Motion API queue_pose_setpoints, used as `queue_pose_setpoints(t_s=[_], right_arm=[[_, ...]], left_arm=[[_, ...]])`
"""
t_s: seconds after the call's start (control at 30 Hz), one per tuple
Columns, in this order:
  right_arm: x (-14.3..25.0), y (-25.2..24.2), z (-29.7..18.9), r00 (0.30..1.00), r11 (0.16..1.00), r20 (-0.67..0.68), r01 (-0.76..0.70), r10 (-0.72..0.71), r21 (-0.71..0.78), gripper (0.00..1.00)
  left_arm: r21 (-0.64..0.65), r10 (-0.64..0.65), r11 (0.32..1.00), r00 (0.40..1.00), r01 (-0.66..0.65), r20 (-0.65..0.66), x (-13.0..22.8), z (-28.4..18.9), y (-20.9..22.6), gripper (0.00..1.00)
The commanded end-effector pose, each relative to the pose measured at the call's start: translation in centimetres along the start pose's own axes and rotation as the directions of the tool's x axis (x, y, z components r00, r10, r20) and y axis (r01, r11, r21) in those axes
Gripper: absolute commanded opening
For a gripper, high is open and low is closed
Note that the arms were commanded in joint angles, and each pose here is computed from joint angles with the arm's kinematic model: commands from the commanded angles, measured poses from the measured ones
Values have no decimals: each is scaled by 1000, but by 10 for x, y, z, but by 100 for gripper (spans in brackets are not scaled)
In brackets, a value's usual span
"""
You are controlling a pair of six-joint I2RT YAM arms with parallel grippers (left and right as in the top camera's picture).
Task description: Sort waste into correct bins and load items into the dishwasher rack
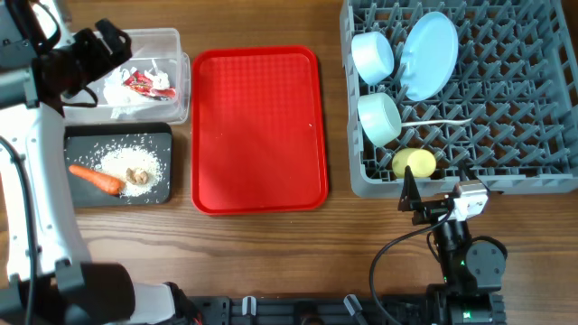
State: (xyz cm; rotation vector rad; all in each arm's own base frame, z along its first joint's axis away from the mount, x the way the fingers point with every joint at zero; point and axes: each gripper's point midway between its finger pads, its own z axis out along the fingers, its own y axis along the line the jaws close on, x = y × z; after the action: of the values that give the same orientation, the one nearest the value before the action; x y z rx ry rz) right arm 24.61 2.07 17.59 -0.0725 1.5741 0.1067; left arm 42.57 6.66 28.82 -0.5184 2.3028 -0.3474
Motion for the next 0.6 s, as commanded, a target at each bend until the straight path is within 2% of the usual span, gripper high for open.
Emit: queue_pose_setpoints(t_s=[0.0,0.13,0.2,0.3,0.37,0.47,0.57], right_arm=[[-1,-1,0,1000,1000,11,-4,4,8,100],[-1,-1,0,1000,1000,11,-4,4,8,100],[-1,-1,0,1000,1000,11,-4,4,8,100],[-1,-1,0,1000,1000,11,-4,4,8,100],[-1,-1,0,1000,1000,11,-4,4,8,100],[-1,-1,0,1000,1000,11,-4,4,8,100],[-1,-1,0,1000,1000,11,-4,4,8,100]], left_arm=[[68,148,985,981,-157,122,10,-50,-65,100],[90,203,972,967,-218,152,44,-76,-83,100],[131,221,958,948,-255,229,57,-81,-89,100],[165,237,930,881,-327,410,66,-81,-86,100],[170,235,913,818,-372,524,89,-74,-72,100],[178,214,901,762,-395,611,130,-67,-49,100],[145,245,883,702,-446,668,167,-65,-28,100]])
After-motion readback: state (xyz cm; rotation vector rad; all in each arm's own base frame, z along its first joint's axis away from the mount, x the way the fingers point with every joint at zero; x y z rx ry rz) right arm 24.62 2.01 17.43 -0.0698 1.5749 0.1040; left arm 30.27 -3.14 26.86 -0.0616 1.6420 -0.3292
